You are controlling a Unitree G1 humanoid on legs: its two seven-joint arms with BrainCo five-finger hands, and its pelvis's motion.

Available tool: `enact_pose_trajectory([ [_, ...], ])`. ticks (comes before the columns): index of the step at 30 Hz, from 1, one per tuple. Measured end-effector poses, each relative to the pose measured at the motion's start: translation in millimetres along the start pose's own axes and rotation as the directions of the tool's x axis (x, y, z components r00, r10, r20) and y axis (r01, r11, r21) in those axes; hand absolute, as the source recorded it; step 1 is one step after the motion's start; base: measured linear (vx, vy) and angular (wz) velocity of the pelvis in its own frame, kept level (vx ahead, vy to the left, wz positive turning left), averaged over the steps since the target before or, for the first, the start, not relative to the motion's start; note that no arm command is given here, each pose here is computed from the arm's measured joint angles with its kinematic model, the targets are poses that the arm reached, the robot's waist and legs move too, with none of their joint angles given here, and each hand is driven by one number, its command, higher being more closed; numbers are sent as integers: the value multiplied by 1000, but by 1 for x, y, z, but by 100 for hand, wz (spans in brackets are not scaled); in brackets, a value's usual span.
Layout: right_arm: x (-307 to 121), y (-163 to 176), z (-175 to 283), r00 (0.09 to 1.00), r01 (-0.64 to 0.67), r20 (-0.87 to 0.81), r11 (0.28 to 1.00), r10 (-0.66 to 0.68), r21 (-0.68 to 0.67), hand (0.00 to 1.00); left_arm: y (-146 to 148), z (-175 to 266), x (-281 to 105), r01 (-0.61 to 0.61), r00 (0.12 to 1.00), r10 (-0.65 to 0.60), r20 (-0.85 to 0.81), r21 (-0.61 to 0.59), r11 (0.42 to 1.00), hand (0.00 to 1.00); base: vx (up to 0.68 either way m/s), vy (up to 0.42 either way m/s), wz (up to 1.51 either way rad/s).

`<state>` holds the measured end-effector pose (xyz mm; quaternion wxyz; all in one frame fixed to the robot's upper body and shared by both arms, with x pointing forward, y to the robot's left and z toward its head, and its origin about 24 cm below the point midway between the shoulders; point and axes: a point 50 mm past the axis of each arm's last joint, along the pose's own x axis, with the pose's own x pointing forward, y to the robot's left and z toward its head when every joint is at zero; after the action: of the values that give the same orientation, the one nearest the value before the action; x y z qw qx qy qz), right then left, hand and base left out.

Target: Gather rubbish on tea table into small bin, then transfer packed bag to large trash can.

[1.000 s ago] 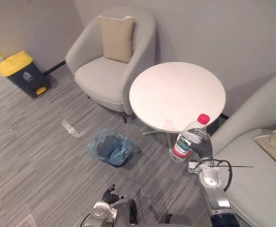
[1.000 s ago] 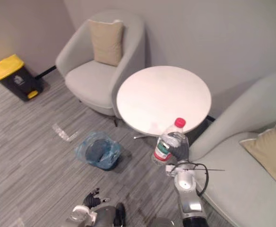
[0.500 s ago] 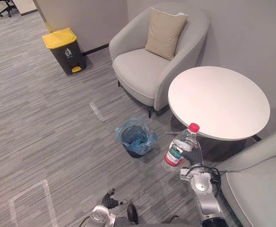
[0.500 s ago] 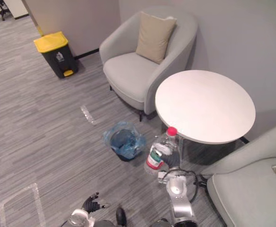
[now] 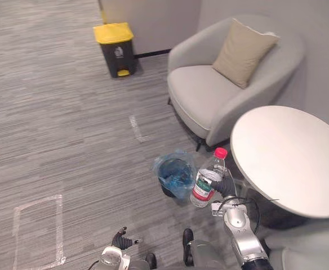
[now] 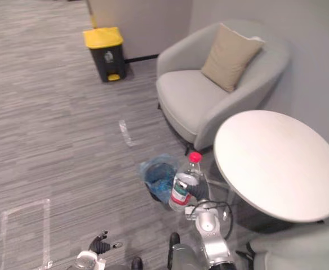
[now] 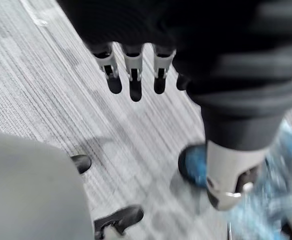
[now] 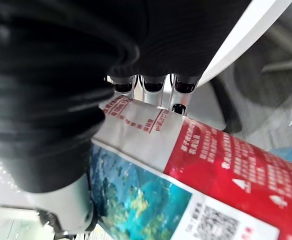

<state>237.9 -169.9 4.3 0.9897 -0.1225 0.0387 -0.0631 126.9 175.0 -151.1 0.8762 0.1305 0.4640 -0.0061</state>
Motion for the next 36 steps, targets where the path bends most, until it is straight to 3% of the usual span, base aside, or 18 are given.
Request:
enact_pose_trajectory([
  [13,0,-7,2,1000,18,13,1000,-18,-6,100,-16,10,1,42,999,-42,30,6,999,0,141,116,-35],
  [22,-1,29,1,987,-159,8,985,160,-66,100,-3,11,2,15,999,-16,37,33,999,0,38,111,-24],
  [29,55,16,35,975,-157,108,951,192,-268,100,6,61,14,-23,988,22,154,5,1000,0,-102,-42,4],
  [36,92,5,86,961,-55,240,947,136,-317,100,23,115,18,-86,953,110,282,-96,992,0,-141,-61,17],
])
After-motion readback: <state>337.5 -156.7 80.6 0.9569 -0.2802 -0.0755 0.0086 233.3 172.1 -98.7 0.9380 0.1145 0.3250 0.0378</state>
